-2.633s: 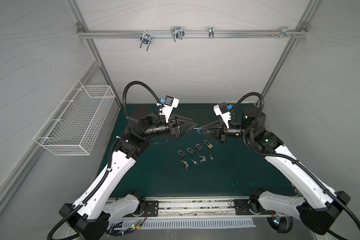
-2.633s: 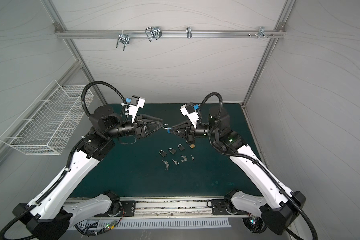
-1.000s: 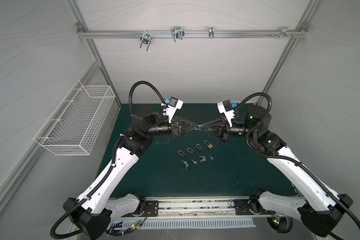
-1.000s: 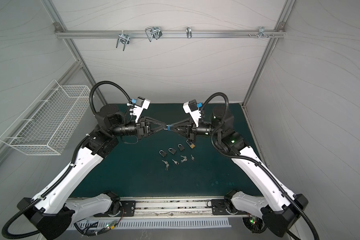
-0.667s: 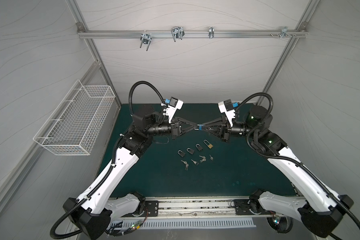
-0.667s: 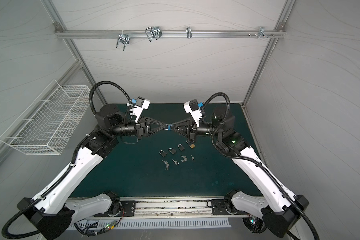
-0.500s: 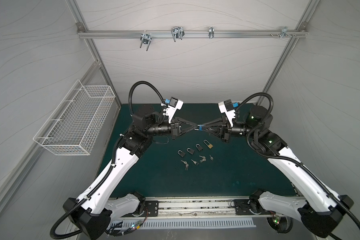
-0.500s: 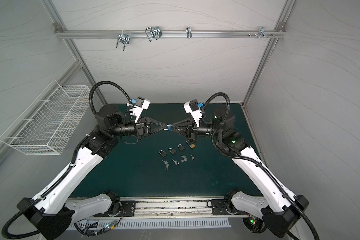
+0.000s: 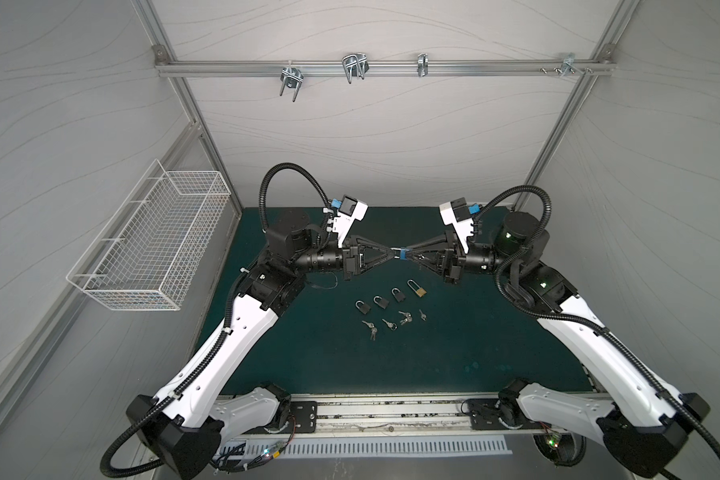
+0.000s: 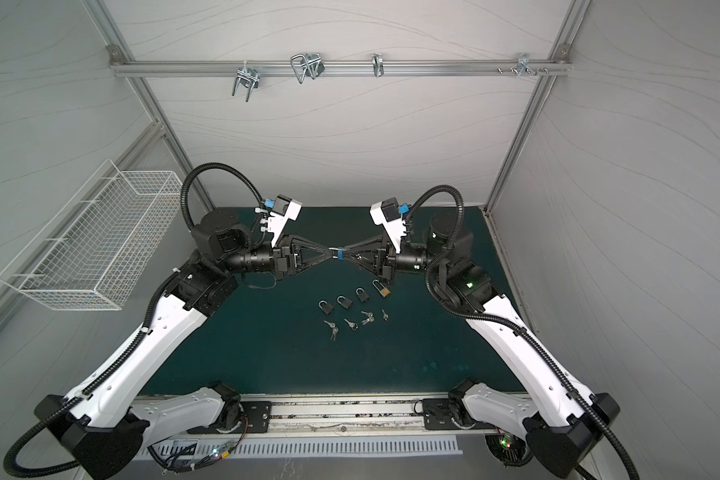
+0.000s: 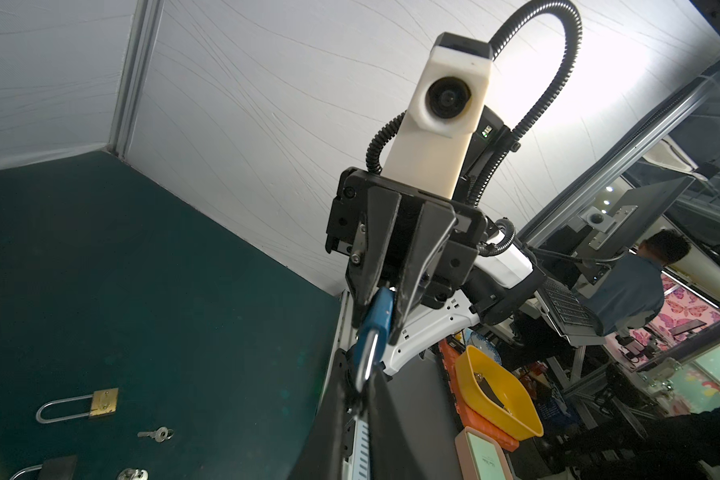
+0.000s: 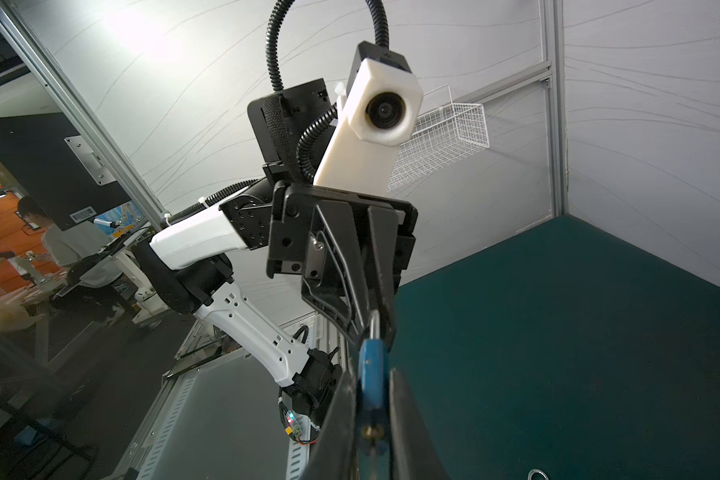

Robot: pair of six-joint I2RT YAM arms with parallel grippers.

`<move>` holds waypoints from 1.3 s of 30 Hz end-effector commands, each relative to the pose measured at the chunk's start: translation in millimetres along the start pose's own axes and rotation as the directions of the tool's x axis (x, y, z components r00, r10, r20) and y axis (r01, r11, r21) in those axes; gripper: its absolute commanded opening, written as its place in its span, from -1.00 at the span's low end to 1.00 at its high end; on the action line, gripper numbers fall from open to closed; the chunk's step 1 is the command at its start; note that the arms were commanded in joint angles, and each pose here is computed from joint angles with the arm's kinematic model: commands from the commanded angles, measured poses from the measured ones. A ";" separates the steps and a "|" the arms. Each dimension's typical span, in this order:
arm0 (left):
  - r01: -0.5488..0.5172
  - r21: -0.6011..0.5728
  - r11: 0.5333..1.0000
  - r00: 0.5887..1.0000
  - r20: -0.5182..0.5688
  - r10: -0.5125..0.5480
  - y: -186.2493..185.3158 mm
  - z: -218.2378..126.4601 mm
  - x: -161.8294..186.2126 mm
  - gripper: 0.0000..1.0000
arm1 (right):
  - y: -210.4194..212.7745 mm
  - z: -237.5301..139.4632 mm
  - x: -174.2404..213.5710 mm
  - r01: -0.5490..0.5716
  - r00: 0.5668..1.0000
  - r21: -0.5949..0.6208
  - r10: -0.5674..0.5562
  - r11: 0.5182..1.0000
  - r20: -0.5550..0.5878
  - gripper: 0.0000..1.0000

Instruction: Lock with the key

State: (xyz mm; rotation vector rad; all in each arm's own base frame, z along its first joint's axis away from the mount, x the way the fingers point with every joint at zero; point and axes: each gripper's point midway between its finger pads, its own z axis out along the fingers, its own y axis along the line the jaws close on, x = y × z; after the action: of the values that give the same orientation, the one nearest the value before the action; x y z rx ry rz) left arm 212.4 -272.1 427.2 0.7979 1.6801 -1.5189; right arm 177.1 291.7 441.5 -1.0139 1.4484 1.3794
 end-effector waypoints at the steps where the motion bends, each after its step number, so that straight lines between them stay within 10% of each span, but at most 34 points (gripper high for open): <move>1: -0.049 0.024 0.998 0.999 0.016 0.049 -10.9 -2.0 -5.1 -0.85 | 12.5 -6.1 -14.0 0.046 0.998 -0.022 -0.045 0.999 0.037 -1.00; 39: -0.063 0.097 0.993 0.996 -0.057 0.068 -23.2 25.6 15.2 -1.00 | 7.8 31.7 3.9 -0.136 0.990 -0.138 0.129 0.981 -0.056 -1.00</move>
State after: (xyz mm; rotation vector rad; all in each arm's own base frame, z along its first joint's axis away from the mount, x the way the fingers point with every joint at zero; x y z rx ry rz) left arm 209.1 -277.6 426.8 0.8151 1.6630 -1.4809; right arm 179.7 303.4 440.1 -1.0014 1.5115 1.5407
